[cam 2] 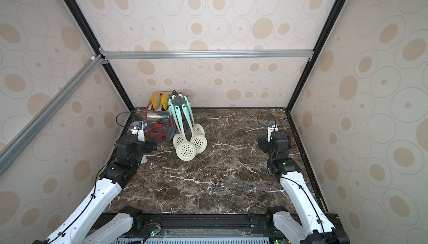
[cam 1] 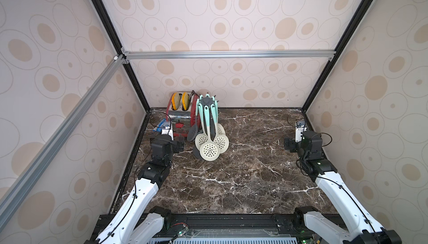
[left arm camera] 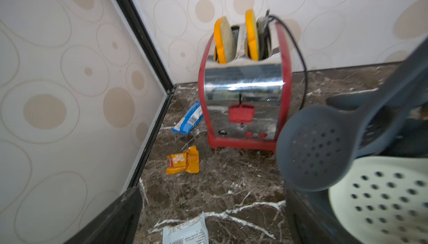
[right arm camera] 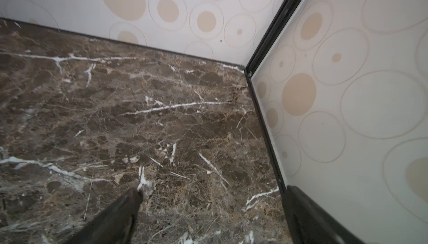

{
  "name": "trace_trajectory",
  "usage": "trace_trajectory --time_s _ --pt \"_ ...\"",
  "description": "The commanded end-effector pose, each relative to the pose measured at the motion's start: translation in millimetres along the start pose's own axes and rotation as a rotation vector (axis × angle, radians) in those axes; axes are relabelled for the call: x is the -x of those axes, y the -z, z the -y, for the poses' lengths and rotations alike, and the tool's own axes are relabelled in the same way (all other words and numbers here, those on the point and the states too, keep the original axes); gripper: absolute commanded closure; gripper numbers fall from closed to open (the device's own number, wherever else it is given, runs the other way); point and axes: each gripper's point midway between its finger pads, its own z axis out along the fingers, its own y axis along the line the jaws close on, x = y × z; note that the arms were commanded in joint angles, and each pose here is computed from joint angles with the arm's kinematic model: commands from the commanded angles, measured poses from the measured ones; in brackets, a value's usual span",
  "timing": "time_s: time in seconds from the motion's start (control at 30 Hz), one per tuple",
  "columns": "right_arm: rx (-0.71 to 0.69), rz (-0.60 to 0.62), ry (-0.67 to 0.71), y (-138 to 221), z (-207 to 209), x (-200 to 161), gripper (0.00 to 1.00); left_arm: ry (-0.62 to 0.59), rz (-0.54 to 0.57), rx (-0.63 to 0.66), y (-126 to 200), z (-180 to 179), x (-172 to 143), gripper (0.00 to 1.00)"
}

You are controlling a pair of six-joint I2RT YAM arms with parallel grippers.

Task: Hang the skimmer on the kitchen utensil rack
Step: Reset both arms

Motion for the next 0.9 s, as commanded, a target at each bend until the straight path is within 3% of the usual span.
trace_trajectory --time_s 0.0,0.27,0.53,0.77,0.87 --pt "0.011 0.000 -0.075 -21 0 -14 0.00 0.053 0.041 0.072 -18 -11 -11 0.01" --pt "-0.017 -0.005 -0.026 -54 -2 -32 0.00 0.006 0.069 0.069 -53 -5 -57 0.01" --pt "0.010 0.033 -0.064 -77 -3 -53 0.00 0.121 0.116 0.026 -82 -15 -75 0.01" --pt "0.032 0.060 -0.071 -86 -10 -65 0.00 0.132 0.134 0.007 -102 -5 -92 0.01" --pt "0.030 0.069 -0.070 -90 -13 -74 0.00 0.102 0.076 -0.023 -109 1 -93 0.01"
